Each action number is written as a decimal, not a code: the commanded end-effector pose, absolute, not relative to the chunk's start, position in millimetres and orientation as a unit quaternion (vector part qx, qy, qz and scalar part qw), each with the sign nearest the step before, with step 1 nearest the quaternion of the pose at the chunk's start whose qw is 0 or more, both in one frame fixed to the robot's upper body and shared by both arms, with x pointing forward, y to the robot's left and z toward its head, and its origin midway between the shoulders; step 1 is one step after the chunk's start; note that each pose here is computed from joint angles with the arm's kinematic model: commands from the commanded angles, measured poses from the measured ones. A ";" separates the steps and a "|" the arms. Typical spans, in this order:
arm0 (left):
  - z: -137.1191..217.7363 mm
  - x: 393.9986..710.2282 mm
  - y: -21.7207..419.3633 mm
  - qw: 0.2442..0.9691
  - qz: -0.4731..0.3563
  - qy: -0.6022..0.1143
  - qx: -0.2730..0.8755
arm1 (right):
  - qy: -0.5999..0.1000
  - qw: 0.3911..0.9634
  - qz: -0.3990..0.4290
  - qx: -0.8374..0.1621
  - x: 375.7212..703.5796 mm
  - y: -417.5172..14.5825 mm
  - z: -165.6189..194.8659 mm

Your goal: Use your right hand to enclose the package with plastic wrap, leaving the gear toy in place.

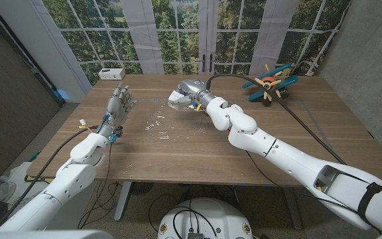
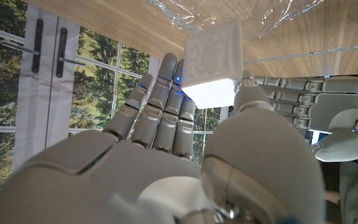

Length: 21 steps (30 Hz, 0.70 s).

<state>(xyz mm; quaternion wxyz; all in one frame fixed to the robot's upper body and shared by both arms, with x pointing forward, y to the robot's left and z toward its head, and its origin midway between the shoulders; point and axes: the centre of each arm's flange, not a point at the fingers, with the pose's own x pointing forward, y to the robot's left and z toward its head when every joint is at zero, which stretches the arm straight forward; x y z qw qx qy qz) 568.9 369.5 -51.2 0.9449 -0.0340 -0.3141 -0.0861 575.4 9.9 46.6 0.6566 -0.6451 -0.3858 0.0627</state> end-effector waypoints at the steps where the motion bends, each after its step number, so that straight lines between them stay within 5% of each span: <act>1: -55.2 564.1 369.5 0.946 -0.081 -0.313 -0.036 | -0.371 0.653 0.089 -0.654 593.6 18.4 39.6; 21: -60.1 559.8 367.2 0.947 -0.077 -0.309 -0.036 | -0.338 0.658 0.107 -0.664 624.1 22.2 27.1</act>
